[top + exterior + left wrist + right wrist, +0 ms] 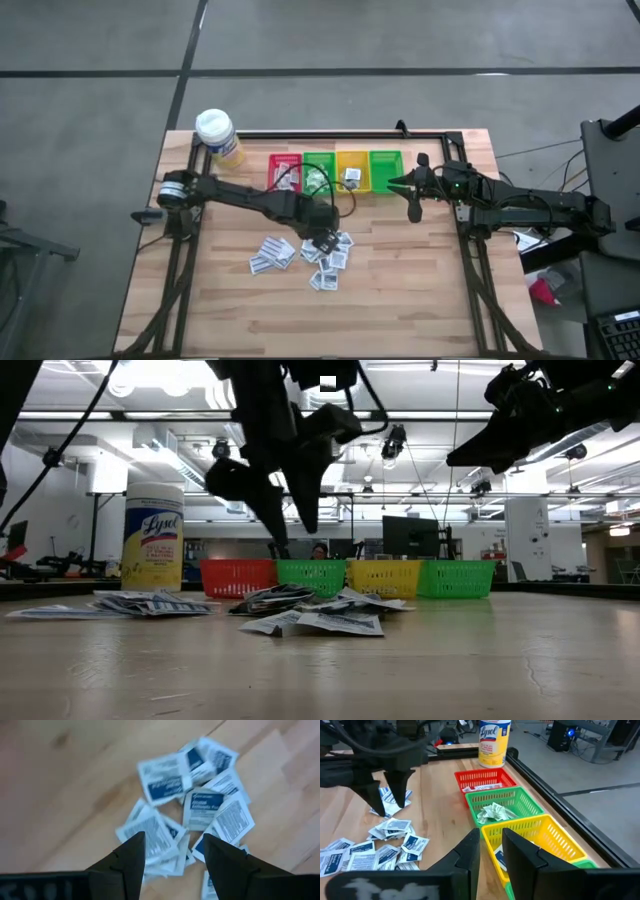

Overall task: Pick & Place First Aid Supplies
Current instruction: Put the alcohol pad into the yellow bin

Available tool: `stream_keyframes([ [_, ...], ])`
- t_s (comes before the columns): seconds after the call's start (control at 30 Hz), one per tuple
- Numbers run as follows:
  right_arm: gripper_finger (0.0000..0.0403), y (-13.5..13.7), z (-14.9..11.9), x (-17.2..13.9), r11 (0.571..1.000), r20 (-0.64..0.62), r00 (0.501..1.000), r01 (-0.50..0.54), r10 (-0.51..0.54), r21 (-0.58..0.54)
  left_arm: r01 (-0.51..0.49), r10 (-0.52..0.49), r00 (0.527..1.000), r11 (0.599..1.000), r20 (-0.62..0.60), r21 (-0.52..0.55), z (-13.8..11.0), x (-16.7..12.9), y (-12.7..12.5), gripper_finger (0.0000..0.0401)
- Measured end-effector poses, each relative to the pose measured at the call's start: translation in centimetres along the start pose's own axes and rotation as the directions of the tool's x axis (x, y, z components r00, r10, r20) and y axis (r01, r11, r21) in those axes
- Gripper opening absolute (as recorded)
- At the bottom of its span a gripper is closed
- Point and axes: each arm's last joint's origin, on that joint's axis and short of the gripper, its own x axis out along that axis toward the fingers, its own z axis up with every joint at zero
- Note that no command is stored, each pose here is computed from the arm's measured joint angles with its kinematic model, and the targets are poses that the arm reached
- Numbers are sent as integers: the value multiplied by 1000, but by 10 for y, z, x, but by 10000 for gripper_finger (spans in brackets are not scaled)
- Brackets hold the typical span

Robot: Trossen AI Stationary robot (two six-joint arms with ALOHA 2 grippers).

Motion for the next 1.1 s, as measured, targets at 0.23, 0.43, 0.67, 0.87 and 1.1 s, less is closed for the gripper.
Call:
stream_keyframes([
  [0.23, 93, 0, 0, 0, 1000, 0, 1000, 0, 0, 0, 13, -26, 997, 985, -69, -173, -6, 9, 4, 190],
  [0.43, 99, 0, 0, 0, 1000, 1, 1000, 0, 0, 1, -2, -4, 999, 982, -35, -189, -4, 10, 6, 190],
  [0.67, 95, 0, 0, 0, 1000, 1, 1000, 0, 0, 4, -34, 42, 999, 970, 29, -240, -2, 11, 8, 190],
  [0.87, 88, 0, 0, 0, 1000, 1, 1000, 0, 0, 4, -12, 21, 999, 981, 45, -195, -1, 10, 6, 190],
  [1.1, 90, 0, 0, 0, 1000, 1, 1000, -1, 1, 4, 51, -36, 997, 966, 64, -252, 2, 9, 1, 190],
])
